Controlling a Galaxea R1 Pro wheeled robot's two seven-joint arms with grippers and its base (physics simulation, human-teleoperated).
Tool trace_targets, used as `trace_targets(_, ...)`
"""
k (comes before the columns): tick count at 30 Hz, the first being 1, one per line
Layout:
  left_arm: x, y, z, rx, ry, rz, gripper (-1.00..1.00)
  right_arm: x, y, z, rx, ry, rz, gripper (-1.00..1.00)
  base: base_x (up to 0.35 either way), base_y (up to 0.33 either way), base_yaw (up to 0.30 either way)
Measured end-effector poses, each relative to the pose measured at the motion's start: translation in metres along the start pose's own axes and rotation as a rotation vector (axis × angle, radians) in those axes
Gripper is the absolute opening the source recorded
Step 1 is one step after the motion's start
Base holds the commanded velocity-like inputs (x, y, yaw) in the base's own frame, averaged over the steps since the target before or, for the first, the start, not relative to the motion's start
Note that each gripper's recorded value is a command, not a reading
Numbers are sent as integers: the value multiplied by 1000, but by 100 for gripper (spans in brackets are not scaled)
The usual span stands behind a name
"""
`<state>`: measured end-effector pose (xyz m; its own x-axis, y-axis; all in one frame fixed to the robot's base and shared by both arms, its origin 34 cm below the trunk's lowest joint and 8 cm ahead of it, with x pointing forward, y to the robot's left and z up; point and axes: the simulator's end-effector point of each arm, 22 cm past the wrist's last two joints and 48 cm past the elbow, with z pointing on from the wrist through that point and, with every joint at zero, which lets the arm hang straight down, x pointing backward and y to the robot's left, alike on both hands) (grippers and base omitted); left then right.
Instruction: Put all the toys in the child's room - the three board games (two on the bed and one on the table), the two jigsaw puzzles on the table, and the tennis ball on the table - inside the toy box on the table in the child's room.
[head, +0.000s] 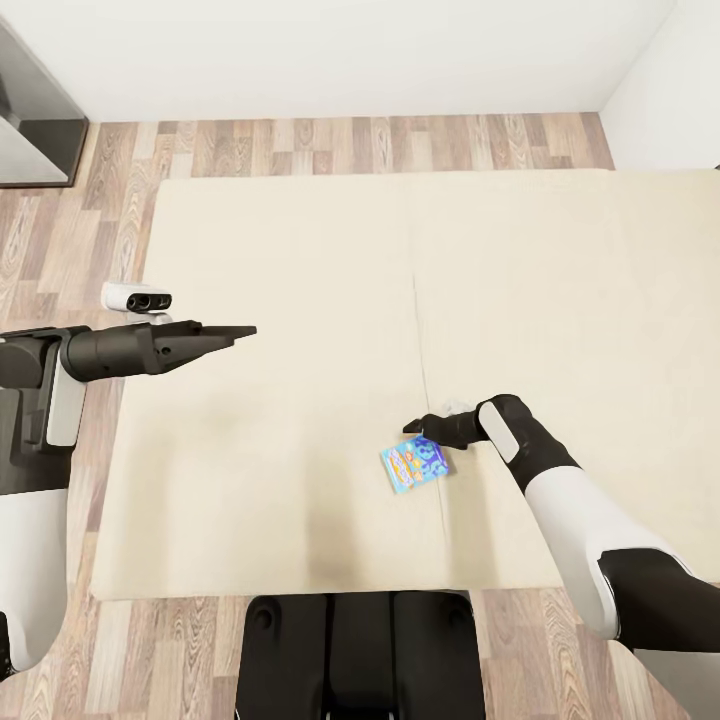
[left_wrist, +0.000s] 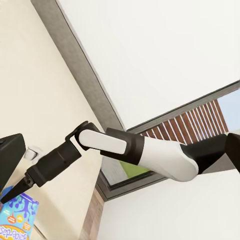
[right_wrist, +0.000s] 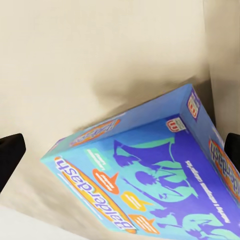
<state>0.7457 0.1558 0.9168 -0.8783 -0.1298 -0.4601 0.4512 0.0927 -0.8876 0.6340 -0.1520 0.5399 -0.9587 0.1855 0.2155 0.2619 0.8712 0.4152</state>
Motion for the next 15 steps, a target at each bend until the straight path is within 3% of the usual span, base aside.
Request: trace_targets(15,0,0,0,0,-1,0,100,0,0,0,0,0,-1,100,0,63,0)
